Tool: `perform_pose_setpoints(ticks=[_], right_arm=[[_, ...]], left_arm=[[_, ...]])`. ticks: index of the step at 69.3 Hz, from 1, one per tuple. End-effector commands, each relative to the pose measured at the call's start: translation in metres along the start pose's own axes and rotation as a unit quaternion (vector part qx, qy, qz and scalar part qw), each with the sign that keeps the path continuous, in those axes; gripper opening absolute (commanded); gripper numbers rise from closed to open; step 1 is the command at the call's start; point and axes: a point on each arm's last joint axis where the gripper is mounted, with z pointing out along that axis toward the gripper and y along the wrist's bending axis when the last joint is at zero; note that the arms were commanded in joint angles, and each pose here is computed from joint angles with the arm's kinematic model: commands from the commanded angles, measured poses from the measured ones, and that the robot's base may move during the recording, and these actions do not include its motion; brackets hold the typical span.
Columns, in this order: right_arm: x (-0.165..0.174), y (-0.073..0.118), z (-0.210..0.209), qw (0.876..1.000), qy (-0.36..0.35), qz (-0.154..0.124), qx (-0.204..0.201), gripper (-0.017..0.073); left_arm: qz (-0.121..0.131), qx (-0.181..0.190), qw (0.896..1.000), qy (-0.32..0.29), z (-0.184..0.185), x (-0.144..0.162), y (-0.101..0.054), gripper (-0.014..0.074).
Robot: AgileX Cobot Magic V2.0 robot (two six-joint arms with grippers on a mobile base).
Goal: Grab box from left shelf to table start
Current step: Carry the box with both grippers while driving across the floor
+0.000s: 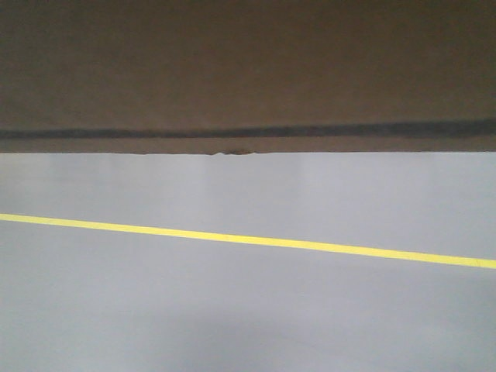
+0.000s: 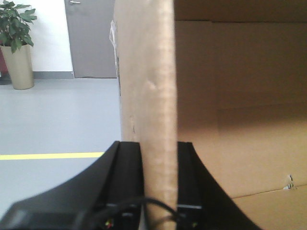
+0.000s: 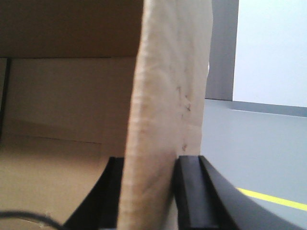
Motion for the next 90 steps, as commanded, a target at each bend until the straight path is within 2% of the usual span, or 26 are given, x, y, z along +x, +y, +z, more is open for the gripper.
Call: perform_pose_setpoints(ticks=[1, 90], right_arm=[[-0.0232, -0.0031, 0.0005, 0.996, -0.086, -0.016, 0.025, 0.0058], [-0.0233, -0.0031, 0.0005, 0.996, -0.087, -0.016, 0.025, 0.0058]], left_arm=[[-0.007, 0.021, 0.995, -0.096, -0.0059, -0.0237, -0.0015, -0.0092], [-0.007, 0.021, 0.995, -0.096, -0.0059, -0.0237, -0.0015, -0.0092]])
